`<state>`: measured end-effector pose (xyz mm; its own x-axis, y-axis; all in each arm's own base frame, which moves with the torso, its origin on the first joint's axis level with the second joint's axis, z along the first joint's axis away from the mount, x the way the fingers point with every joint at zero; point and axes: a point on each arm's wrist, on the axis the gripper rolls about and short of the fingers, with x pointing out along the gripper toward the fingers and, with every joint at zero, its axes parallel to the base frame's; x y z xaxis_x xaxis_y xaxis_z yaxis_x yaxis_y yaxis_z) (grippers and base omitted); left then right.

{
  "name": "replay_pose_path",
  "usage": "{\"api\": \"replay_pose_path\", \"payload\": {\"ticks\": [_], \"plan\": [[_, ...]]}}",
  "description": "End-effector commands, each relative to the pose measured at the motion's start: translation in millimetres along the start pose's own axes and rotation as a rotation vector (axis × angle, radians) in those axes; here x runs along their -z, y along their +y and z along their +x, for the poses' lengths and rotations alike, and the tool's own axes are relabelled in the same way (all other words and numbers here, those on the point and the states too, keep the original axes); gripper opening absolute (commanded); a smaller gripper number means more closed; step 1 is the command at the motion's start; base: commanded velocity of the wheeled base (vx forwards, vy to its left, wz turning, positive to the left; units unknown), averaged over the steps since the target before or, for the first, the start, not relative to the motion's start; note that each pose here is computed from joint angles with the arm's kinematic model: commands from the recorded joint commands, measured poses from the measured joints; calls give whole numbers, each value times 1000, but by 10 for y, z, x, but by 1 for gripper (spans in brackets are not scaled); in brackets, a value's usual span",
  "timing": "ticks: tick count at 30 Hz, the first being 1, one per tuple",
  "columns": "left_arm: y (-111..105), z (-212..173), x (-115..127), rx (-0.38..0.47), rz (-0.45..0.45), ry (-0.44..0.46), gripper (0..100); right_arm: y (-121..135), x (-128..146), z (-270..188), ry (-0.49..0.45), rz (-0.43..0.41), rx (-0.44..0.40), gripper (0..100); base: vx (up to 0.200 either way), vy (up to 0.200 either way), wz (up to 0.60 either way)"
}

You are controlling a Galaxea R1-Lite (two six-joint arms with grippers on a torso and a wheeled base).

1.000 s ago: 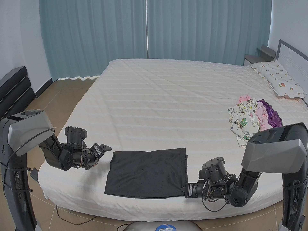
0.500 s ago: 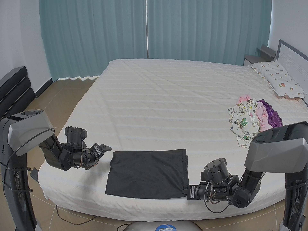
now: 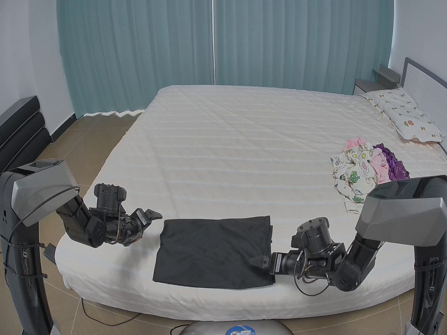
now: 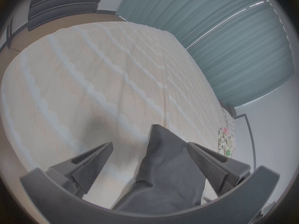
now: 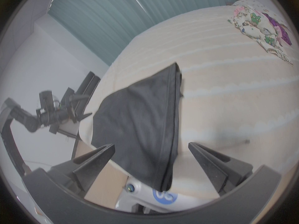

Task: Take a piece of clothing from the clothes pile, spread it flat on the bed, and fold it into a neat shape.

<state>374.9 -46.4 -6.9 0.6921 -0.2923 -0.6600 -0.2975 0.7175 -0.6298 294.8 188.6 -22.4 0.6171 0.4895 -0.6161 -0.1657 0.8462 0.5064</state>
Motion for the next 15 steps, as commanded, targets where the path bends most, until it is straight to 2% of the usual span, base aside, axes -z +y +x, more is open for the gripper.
{"api": "replay_pose_path", "payload": {"ticks": [1, 8, 15], "plan": [[3, 3, 2, 0, -1, 1, 100, -124, -263, 418, -91, 69, 47, 100, 0, 0, 0], [3, 3, 2, 0, -1, 1, 100, -141, -470, 773, -126, 115, 71, 100, 0, 0, 0], [0, 4, -2, -1, 0, -3, 100, -173, -601, 932, -163, 127, 93, 100, 0, 0, 0]]}}
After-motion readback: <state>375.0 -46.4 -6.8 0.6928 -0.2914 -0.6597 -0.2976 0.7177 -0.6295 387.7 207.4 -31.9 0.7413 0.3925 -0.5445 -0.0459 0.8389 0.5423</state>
